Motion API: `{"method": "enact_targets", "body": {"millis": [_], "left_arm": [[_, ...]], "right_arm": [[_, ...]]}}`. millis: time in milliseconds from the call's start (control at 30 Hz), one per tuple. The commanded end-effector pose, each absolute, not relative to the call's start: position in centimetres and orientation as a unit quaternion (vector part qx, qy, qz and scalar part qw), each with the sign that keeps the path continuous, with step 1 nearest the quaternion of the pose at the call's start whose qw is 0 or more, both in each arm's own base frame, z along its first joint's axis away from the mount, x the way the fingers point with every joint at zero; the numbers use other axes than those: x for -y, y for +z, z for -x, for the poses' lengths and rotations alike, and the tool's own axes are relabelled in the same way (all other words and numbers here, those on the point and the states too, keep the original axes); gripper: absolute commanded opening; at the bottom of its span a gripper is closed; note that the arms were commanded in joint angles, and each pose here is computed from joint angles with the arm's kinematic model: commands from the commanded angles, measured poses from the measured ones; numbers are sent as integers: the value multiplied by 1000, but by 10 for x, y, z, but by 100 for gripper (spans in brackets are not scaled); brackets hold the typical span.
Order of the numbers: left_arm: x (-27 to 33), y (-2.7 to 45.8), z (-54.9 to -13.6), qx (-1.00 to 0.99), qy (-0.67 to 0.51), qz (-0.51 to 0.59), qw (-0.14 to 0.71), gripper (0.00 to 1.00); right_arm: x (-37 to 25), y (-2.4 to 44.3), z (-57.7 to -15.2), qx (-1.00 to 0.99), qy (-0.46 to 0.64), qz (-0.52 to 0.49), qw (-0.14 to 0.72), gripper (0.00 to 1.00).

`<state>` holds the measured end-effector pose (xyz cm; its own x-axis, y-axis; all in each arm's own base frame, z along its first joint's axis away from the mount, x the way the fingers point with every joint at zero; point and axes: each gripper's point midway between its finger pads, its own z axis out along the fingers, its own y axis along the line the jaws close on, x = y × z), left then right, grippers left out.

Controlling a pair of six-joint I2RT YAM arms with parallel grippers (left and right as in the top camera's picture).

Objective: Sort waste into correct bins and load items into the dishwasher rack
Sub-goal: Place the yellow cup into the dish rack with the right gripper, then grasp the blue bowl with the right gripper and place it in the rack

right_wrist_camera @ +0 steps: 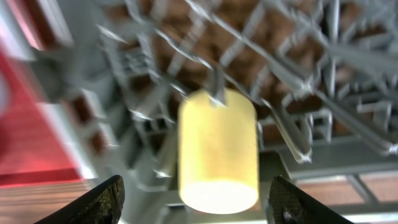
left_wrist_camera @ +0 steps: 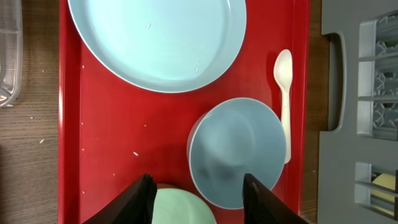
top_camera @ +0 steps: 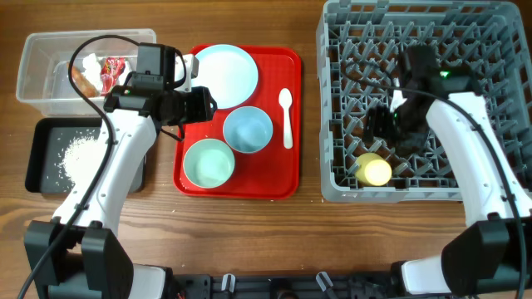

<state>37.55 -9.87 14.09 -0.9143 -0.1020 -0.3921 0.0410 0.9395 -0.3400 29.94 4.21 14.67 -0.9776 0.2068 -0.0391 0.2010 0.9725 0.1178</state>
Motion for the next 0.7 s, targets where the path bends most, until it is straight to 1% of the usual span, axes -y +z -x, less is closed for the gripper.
{"method": "enact_targets", "body": {"millis": [0, 33, 100, 133, 200, 233, 267, 300, 333, 433, 600, 667], "left_arm": [[97, 151, -380, -960, -166, 12, 225, 48], [94, 151, -382, -960, -162, 25, 228, 49], [73, 152, -387, -956, -156, 104, 227, 53], [57, 152, -388, -952, -155, 135, 226, 53], [29, 152, -388, -946, -149, 182, 225, 55], [13, 151, -388, -942, -145, 201, 226, 62], [5, 151, -388, -940, -142, 211, 226, 75], [-1, 150, -387, -939, -140, 220, 225, 100], [-4, 150, -387, -938, -139, 223, 225, 100], [-4, 150, -387, -938, -139, 223, 225, 100], [-4, 150, -387, -938, -139, 223, 225, 100], [-4, 150, -387, -938, -139, 223, 225, 100]], "right_arm": [[-92, 192, -338, -983, 142, -26, 116, 75], [-121, 203, -353, -973, 168, 7, 156, 75], [-169, 206, -369, -962, 187, 30, 197, 75], [-190, 195, -375, -964, 175, 5, 201, 71], [-222, 165, -377, -969, 168, 3, 180, 69], [-238, 136, -377, -974, 163, 1, 154, 67], [-249, 115, -377, -978, 162, -2, 135, 65], [-260, 96, -375, -979, 167, -1, 113, 60], [-267, 76, -373, -981, 168, -3, 93, 55], [-277, 37, -364, -985, 163, -17, 47, 50], [-274, 32, -366, -985, 167, -23, 39, 35], [-275, 32, -366, -985, 168, -23, 38, 22]]}}
